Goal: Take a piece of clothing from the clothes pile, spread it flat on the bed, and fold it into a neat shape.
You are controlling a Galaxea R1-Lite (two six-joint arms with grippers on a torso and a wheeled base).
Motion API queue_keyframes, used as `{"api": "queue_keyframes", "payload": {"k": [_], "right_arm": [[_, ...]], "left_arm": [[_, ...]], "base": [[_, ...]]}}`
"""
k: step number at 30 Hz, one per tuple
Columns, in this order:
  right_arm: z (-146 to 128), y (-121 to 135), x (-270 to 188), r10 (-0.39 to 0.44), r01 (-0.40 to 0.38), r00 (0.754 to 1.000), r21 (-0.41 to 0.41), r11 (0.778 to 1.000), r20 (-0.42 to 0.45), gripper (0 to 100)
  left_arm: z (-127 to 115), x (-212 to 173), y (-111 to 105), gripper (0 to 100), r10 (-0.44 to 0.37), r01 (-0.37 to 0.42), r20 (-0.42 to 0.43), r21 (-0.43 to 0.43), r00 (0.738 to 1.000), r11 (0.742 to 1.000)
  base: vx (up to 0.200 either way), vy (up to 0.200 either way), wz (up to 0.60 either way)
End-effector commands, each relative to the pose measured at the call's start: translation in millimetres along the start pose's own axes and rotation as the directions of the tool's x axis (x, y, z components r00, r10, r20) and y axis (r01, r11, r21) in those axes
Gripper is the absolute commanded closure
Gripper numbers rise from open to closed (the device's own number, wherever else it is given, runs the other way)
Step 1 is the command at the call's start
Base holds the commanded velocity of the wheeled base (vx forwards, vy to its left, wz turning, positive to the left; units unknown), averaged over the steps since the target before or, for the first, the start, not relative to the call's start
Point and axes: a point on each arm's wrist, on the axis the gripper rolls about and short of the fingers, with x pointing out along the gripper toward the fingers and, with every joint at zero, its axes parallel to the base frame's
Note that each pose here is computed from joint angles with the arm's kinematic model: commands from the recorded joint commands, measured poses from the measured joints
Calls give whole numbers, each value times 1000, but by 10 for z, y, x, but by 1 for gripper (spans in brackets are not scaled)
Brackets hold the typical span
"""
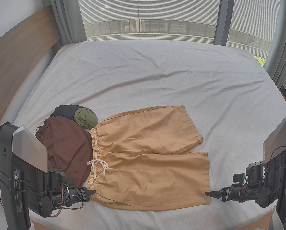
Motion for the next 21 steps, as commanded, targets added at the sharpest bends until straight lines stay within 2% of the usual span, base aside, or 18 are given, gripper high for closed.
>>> {"api": "queue_keyframes", "payload": {"k": [1, 5, 11, 21], "right_arm": [[-44, 2, -20, -6, 6, 1000, 9, 1000, -21, 0], [-60, 6, -8, -4, 4, 999, 8, 1000, -32, 0], [-159, 44, 20, -4, 6, 993, 16, 1000, -115, 0], [-212, 74, 108, 18, -19, 991, -7, 1000, -130, 0]], "left_arm": [[1, -11, 5, 100, 1, -1, 0, -3, 1000, 1000], [0, -15, 9, 100, 2, -2, 0, -4, 1000, 1000], [0, -19, 8, 100, 4, -4, 0, -4, 1000, 1000], [-6, -14, -9, 100, -1, 1, -2, 1, 1000, 1000]], "base": [[0, 0, 0], [0, 0, 0], [0, 0, 0], [0, 0, 0]]}}
